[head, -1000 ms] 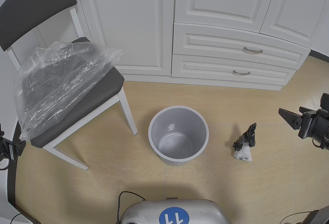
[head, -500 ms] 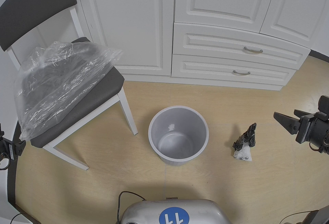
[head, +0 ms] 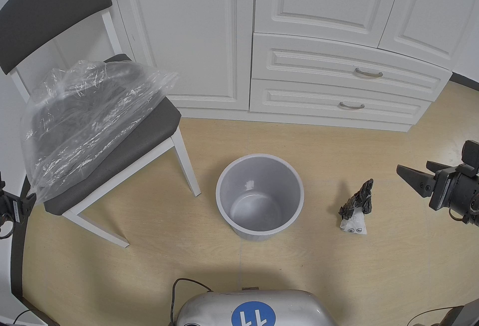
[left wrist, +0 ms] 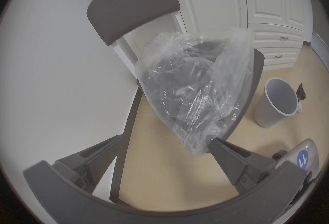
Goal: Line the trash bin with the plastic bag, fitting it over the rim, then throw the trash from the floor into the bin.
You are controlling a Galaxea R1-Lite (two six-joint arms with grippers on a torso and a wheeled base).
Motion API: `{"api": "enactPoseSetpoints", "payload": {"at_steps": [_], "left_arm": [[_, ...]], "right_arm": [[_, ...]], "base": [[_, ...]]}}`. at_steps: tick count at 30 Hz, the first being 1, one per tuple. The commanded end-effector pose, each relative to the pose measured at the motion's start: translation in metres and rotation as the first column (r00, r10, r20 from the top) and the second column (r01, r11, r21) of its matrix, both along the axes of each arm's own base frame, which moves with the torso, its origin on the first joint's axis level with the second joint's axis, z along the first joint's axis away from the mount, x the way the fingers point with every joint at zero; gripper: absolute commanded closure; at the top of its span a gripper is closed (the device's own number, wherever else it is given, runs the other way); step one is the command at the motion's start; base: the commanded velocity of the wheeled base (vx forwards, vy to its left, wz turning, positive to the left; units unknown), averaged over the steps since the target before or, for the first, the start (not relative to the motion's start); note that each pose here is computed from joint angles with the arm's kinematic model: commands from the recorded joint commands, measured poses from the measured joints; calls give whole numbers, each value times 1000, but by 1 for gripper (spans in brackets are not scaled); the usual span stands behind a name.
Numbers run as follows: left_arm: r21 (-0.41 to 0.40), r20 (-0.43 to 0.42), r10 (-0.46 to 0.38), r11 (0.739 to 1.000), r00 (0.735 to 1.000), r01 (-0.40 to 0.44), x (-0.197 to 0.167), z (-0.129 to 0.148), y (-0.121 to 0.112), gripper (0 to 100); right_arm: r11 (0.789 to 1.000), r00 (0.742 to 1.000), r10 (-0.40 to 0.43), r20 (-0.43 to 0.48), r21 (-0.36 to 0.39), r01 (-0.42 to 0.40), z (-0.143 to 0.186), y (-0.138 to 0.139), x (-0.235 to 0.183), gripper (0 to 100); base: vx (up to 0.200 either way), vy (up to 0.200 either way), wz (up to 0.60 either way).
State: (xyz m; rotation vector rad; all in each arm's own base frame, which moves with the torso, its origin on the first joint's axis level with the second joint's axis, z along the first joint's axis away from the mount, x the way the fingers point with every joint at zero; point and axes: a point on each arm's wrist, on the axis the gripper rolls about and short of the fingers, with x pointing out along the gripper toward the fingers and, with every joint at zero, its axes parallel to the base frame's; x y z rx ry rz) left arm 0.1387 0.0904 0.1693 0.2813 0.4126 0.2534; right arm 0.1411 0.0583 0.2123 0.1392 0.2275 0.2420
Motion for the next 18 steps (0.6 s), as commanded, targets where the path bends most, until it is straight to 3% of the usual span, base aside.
{"api": "enactPoseSetpoints", "payload": {"at_steps": [1,7,10,11,18], "left_arm": [[-33,-12,2,999,1000,-3,6,-11,3,0],[-73,1,-29,997,1000,29,15,-11,-1,0],[-104,31,-42,994,999,45,19,-9,-5,0],[-142,80,-48,988,996,59,21,-8,-10,0],[-154,60,-35,987,998,44,31,-15,-3,0]], "right_arm": [[1000,1000,0,4,1,0,1,0,-1,0],[1000,1000,0,11,5,0,2,-1,-2,0],[1000,1000,0,14,6,0,2,-1,-2,0],[1000,1000,0,18,8,0,3,-1,-3,0],[1000,1000,-1,29,13,0,5,-2,-5,0]], "base": [[0,0,0],[0,0,0],[0,0,0],[0,0,0],[0,0,0]]}}
